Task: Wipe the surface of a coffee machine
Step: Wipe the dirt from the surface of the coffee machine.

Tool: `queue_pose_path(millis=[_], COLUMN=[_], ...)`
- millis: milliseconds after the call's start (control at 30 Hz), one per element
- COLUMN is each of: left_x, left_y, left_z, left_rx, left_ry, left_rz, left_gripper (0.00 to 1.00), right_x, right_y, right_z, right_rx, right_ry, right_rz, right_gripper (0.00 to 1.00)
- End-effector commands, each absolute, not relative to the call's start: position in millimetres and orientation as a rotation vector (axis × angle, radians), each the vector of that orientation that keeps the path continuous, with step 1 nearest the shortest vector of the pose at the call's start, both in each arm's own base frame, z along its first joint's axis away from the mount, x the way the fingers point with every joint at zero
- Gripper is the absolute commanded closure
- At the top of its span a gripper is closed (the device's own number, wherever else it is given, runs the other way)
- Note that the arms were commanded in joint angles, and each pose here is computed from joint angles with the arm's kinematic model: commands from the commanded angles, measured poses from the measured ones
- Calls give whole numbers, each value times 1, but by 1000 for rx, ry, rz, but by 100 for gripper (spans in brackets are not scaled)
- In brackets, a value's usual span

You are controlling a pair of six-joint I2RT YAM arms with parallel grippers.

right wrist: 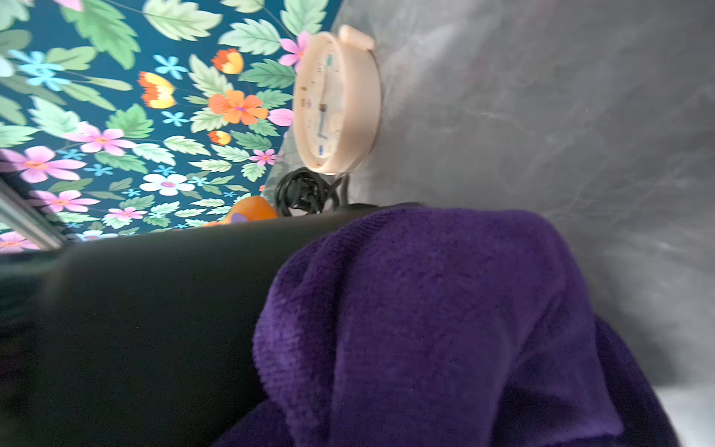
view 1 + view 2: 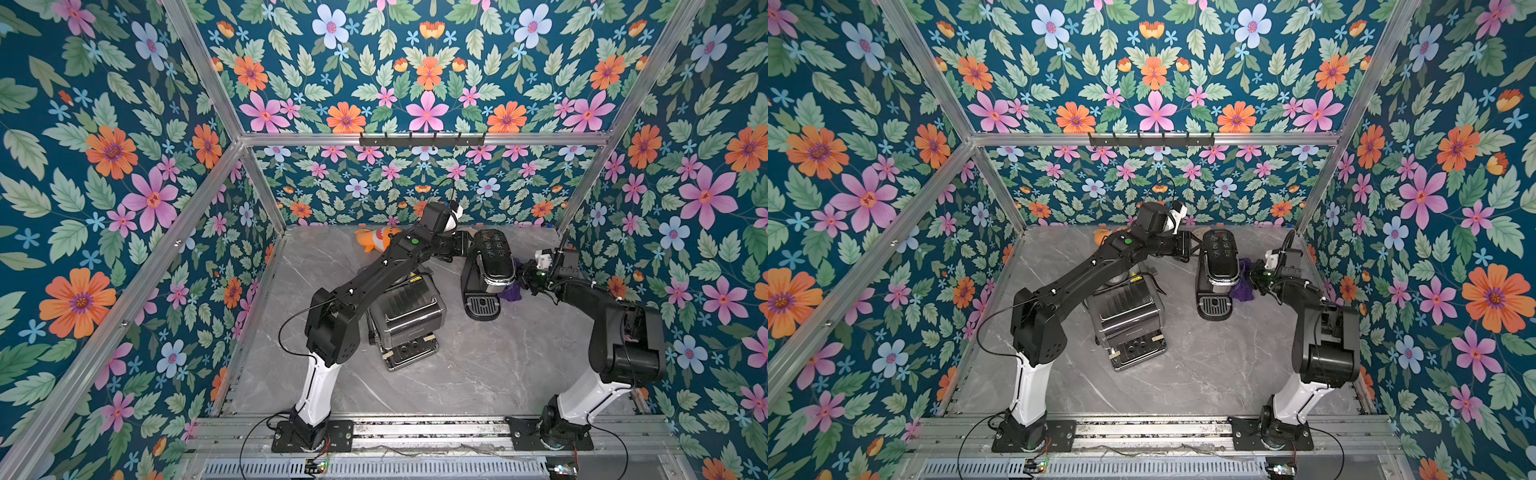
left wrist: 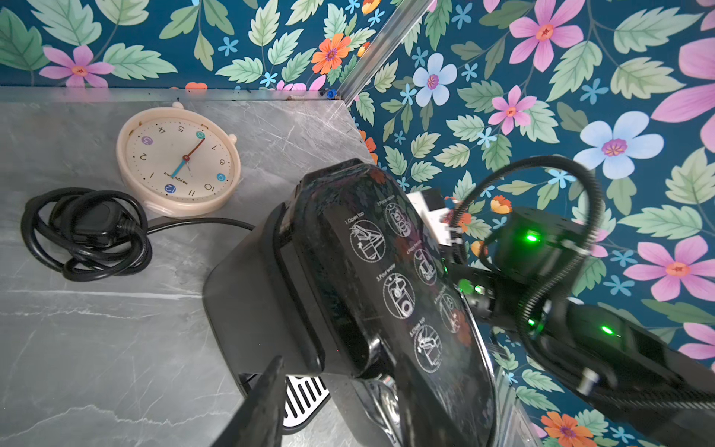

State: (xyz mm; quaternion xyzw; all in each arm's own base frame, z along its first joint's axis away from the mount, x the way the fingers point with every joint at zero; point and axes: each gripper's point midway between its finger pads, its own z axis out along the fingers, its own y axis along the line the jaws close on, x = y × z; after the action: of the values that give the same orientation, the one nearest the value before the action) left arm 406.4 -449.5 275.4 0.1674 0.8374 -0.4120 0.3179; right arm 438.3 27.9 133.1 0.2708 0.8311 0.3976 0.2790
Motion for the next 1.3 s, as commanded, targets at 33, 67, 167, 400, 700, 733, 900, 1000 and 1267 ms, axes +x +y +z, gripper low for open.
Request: queue_pose_path(millis=[33, 67, 167, 400, 700, 733, 900, 1000, 1267], left_x=[406, 405, 402, 387, 368, 365, 355, 350, 343], left_y=[-447, -446, -443, -435, -402, -398, -383, -375, -364], left_z=[297, 300, 313, 345, 371, 372, 372, 372, 366], left_rx=[432, 433, 434, 457, 436, 432, 419, 413, 411], left_ry=[2152, 2146, 2118, 2049, 1985, 1984, 1986, 1984, 2001], left_rz=[-1095, -1096, -1102, -1102, -1038, -1033, -1009, -993, -959], left_gripper=[53, 53, 53, 53, 53, 53, 53, 53, 53], right_x=[411, 404, 380, 321, 323, 329, 363, 389, 449], right_y=[31, 30, 21, 18, 76, 86, 130, 140, 165], right_z=[152, 159, 177, 252, 331, 337, 354, 348, 304], right_rx=[690, 690, 703, 597, 255, 212, 33, 6, -72], right_ry=[2264, 2261, 2257, 2177, 2189, 2190, 2186, 2200, 2299], right_rz=[1030, 1003, 877, 548, 426, 414, 378, 352, 302], right_gripper=[100, 100, 100, 100, 100, 100, 100, 100, 100])
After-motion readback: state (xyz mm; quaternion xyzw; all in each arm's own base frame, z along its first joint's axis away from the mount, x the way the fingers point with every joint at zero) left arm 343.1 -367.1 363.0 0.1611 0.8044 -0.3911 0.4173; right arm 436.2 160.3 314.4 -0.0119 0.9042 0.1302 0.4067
